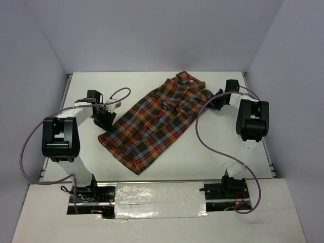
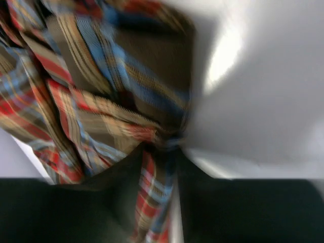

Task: Fold and stack the long sleeve shirts
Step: Fold the shirt

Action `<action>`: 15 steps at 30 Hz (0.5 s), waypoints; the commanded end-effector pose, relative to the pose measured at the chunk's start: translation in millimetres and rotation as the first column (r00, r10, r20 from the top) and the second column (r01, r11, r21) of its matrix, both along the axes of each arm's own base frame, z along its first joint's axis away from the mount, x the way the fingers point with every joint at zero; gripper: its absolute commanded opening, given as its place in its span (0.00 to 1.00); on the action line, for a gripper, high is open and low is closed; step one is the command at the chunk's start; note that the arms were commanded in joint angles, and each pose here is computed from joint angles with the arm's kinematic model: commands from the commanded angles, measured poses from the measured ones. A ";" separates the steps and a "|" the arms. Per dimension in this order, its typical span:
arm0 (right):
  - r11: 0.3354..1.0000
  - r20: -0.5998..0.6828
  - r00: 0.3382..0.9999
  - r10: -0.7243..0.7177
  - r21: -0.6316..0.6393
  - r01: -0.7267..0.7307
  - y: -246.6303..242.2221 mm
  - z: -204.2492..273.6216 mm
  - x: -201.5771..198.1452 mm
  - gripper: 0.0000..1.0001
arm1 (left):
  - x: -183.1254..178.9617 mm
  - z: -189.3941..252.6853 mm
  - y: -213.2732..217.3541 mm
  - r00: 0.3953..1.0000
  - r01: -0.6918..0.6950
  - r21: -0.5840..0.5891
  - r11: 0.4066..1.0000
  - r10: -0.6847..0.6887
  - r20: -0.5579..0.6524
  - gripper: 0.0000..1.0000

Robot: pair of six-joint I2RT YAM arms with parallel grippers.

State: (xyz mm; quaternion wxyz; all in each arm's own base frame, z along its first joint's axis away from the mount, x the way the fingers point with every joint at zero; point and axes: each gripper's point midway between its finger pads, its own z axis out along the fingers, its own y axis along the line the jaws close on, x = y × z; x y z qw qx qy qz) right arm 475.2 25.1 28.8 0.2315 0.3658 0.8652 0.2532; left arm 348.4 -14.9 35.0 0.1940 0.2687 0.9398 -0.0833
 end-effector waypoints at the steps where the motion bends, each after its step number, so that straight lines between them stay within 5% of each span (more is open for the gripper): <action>1: 1.000 0.046 0.999 0.011 0.007 -0.011 2.6 -1.9 32.9 0.25 | -14.0 -12.0 -17.5 0.997 0.061 -0.050 0.997 -0.063 -0.037 0.48; 5: 0.999 0.079 0.996 0.038 -0.011 -0.038 3.2 4.8 70.4 0.09 | -39.5 -21.6 -42.3 0.981 0.170 -0.092 0.981 -0.177 -0.074 0.31; 9: 0.996 0.097 0.992 0.085 -0.014 -0.084 14.5 -2.7 104.2 0.10 | -74.8 -25.7 -76.7 0.944 0.295 -0.206 0.933 -0.319 -0.089 0.31; 15: 0.990 0.177 0.974 0.144 -0.017 -0.143 32.4 16.2 139.4 0.41 | -101.0 -33.1 -122.9 0.861 0.461 -0.273 0.844 -0.500 -0.092 0.35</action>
